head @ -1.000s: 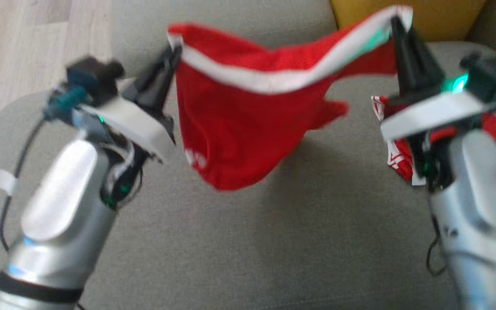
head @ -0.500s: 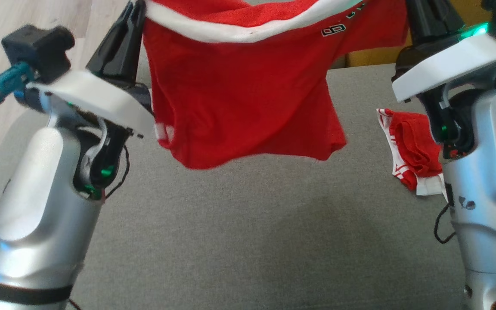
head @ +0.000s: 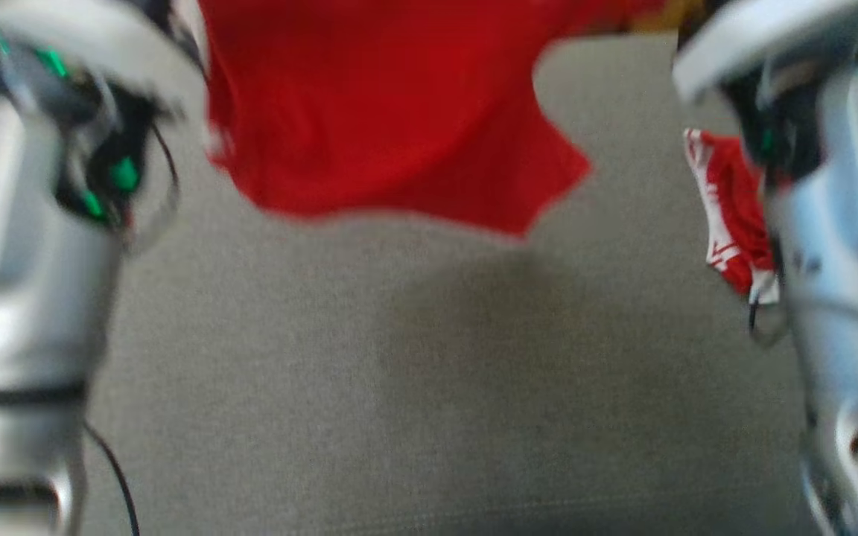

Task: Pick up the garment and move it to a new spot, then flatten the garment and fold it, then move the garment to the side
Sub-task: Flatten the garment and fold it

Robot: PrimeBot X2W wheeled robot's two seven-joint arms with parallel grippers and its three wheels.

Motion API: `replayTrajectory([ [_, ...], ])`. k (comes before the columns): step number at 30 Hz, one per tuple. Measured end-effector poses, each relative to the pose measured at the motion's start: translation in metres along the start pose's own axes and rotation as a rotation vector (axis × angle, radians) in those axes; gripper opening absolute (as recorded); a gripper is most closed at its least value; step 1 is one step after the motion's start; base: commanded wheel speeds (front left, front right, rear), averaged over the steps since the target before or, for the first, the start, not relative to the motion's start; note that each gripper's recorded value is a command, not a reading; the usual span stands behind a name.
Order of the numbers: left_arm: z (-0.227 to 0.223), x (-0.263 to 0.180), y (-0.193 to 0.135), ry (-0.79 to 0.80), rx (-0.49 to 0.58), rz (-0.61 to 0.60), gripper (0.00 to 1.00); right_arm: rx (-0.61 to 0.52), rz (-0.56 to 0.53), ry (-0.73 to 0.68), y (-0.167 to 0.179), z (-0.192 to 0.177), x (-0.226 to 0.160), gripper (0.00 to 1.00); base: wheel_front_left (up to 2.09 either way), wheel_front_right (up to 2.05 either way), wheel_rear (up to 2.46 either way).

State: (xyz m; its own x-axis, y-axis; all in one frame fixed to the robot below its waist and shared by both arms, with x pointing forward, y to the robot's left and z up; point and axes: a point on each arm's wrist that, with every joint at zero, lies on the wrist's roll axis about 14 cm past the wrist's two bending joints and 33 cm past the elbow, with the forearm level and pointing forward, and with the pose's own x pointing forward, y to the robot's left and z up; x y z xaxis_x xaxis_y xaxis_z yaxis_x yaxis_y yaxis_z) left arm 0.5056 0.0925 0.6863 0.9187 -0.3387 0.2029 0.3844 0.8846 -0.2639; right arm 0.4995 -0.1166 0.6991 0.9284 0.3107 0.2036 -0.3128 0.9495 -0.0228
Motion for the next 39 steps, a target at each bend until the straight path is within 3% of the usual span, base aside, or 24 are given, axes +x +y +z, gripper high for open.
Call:
replayTrajectory([
  [5, 0.030, 0.067, 0.035, -0.075, 0.042, 0.060, 0.00, -0.102, 0.029, -0.094, -0.005, 0.026, 0.071, 0.00, 0.00, 0.00, 0.00],
  [9, 0.055, 0.113, 0.061, -0.207, 0.012, 0.107, 0.00, -0.144, 0.021, -0.177, -0.016, 0.034, 0.118, 0.00, 0.00, 0.00, 0.00],
  [13, 0.031, 0.141, 0.078, -0.233, -0.039, 0.128, 0.00, -0.136, 0.000, -0.164, -0.030, -0.005, 0.144, 0.00, 0.00, 0.00, 0.00],
  [19, -0.060, 0.147, 0.106, -0.094, -0.105, 0.171, 0.00, -0.068, -0.036, 0.009, -0.044, -0.102, 0.152, 0.00, 0.00, 0.00, 0.00],
  [24, -0.134, 0.118, 0.122, 0.064, -0.100, 0.205, 0.00, 0.009, -0.042, 0.153, -0.038, -0.172, 0.139, 0.00, 0.00, 0.00, 0.00],
  [28, -0.193, 0.065, 0.123, 0.229, -0.087, 0.238, 0.00, 0.041, -0.033, 0.345, -0.022, -0.237, 0.090, 0.00, 0.00, 0.00, 0.00],
  [39, -0.238, -0.051, 0.097, 0.453, 0.013, 0.174, 0.00, 0.029, 0.005, 0.620, 0.004, -0.274, -0.006, 0.00, 0.00, 0.00, 0.00],
])
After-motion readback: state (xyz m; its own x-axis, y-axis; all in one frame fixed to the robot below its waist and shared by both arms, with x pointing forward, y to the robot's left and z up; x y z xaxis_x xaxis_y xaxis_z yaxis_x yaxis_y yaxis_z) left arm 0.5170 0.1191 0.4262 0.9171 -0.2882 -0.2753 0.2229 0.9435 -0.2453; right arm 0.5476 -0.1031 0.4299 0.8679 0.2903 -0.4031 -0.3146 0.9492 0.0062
